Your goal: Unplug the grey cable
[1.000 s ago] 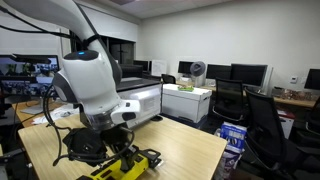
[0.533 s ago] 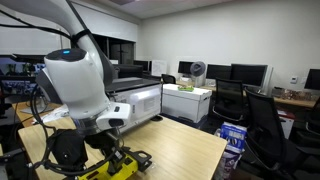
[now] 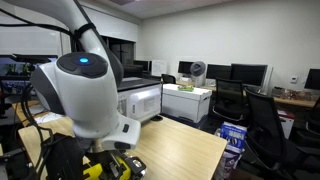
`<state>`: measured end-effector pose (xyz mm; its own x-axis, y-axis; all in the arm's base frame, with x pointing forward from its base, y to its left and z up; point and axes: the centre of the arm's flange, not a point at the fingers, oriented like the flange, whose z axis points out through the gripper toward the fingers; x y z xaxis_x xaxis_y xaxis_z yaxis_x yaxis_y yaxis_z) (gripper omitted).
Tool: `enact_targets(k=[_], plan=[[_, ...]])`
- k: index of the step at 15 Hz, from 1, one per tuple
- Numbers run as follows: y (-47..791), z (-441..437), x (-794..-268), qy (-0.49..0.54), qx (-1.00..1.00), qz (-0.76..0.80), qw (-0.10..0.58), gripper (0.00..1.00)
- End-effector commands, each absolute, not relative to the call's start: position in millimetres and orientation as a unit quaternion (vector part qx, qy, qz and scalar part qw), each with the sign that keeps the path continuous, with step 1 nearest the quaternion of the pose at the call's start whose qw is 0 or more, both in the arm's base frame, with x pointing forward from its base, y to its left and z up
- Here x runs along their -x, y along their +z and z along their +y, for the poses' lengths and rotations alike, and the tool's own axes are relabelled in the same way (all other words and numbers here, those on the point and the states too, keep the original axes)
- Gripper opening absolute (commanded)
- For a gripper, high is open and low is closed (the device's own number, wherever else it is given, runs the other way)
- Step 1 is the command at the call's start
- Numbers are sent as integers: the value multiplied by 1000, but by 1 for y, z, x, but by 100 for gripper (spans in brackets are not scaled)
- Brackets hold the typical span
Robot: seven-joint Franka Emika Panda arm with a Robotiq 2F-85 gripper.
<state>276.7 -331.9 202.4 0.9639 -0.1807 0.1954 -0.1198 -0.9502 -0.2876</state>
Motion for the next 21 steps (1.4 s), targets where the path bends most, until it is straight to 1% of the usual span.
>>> enact_targets(k=[1, 3, 5, 12, 17, 21], plan=[[243, -320, -278, -164, 979, 80, 92, 8], [257, -309, -278, -185, 980, 62, 44, 8], [256, -300, -287, -186, 981, 54, -1, 8], [251, -290, -302, -164, 984, 61, 27, 8], [290, -294, -296, -173, 981, 73, 53, 8], [287, -301, -299, -158, 983, 88, 43, 8]])
